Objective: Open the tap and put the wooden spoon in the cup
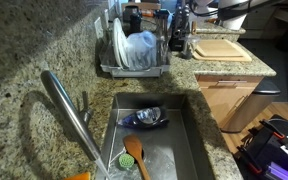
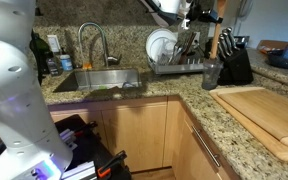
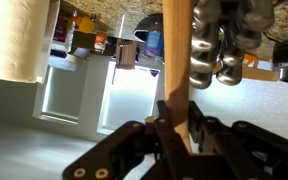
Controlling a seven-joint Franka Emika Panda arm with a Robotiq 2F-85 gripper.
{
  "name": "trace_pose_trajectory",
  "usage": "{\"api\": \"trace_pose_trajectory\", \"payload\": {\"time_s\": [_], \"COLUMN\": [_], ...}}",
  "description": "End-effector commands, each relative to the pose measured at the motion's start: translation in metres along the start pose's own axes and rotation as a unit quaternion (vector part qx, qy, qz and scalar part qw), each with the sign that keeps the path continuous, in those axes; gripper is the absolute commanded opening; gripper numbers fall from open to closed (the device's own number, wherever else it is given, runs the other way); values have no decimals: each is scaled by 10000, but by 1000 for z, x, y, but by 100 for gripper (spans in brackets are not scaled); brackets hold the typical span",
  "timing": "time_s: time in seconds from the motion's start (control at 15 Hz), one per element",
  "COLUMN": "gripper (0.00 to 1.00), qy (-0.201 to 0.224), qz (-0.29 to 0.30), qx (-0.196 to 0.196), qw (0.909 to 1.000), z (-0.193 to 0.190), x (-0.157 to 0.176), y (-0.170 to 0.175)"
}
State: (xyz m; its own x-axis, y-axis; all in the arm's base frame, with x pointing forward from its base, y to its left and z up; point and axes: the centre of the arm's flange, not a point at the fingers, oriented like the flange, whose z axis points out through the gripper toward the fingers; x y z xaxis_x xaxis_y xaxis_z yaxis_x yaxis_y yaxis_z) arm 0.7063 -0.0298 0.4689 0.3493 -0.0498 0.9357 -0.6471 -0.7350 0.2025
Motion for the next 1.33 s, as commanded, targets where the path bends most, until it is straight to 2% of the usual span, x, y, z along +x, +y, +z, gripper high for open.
{"api": "trace_pose_trajectory", "payload": {"time_s": [0.0,0.07,0.27,0.33,0.4,0.6,0.67,1.07,1.13,1.27], "gripper": [23,6,6,6,23,23,6,6,23,23], "qy": [4,6,-157,-71,-97,-92,-92,-581,-443,-518], "qz": [4,6,-126,-55,-76,-73,-72,-402,-316,-374], "qx": [0,0,-118,-27,-35,-17,-16,-135,-63,-78], "qw": [10000,10000,9997,10000,9999,9999,9999,9974,9985,9979], "z": [0,0,6,3,4,3,2,14,13,15], "x": [1,1,-19,-10,-14,-13,-13,-70,-60,-70], "y": [0,0,5,0,0,-2,-2,3,-4,-4]}}
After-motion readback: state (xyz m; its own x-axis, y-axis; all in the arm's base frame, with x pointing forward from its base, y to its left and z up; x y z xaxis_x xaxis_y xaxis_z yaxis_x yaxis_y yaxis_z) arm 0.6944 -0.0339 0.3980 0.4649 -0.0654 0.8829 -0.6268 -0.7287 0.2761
